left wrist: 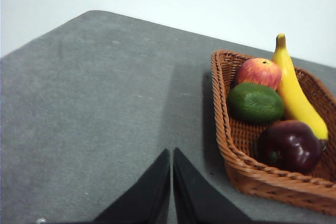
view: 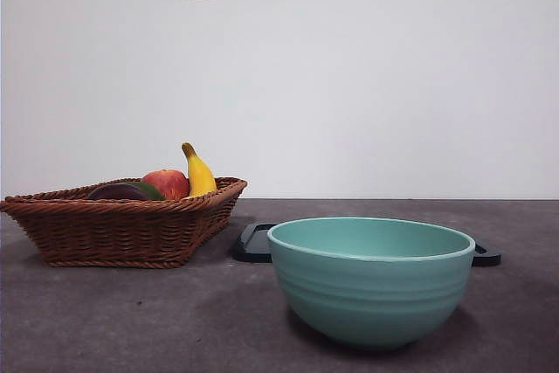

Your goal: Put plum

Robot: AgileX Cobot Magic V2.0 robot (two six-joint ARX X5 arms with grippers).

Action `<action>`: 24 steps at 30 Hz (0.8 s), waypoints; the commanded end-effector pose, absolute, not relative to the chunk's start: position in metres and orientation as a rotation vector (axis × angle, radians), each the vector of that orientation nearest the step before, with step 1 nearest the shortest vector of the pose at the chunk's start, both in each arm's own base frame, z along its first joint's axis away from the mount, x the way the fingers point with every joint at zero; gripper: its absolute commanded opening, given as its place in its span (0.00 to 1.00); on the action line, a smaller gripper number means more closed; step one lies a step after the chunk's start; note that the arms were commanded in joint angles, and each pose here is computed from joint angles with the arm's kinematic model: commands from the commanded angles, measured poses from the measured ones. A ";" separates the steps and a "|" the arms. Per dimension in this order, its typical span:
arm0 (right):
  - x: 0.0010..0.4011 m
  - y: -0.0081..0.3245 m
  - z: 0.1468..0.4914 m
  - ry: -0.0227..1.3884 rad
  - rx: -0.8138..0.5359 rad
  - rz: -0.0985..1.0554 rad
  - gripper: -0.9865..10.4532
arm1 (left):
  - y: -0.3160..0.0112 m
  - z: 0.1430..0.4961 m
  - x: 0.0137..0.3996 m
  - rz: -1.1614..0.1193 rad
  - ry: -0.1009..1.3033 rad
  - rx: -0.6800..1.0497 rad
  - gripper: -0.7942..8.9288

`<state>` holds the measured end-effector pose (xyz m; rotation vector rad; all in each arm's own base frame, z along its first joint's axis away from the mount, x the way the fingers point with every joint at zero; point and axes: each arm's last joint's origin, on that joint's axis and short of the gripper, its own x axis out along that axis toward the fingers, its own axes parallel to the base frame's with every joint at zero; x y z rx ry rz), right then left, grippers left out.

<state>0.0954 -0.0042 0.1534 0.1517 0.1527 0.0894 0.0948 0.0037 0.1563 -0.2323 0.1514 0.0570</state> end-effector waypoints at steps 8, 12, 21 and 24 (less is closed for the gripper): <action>0.095 -0.003 0.153 0.166 0.294 0.110 0.09 | 0.001 0.150 0.095 -0.028 0.190 -0.404 0.09; 0.094 -0.003 0.159 0.156 0.340 0.106 0.09 | 0.000 0.156 0.093 -0.033 0.216 -0.443 0.09; 0.083 -0.002 0.200 0.136 0.345 0.109 0.09 | -0.001 0.201 0.085 -0.080 0.182 -0.444 0.09; 0.079 -0.001 0.218 0.158 0.348 0.115 0.09 | -0.002 0.221 0.085 -0.107 0.208 -0.410 0.09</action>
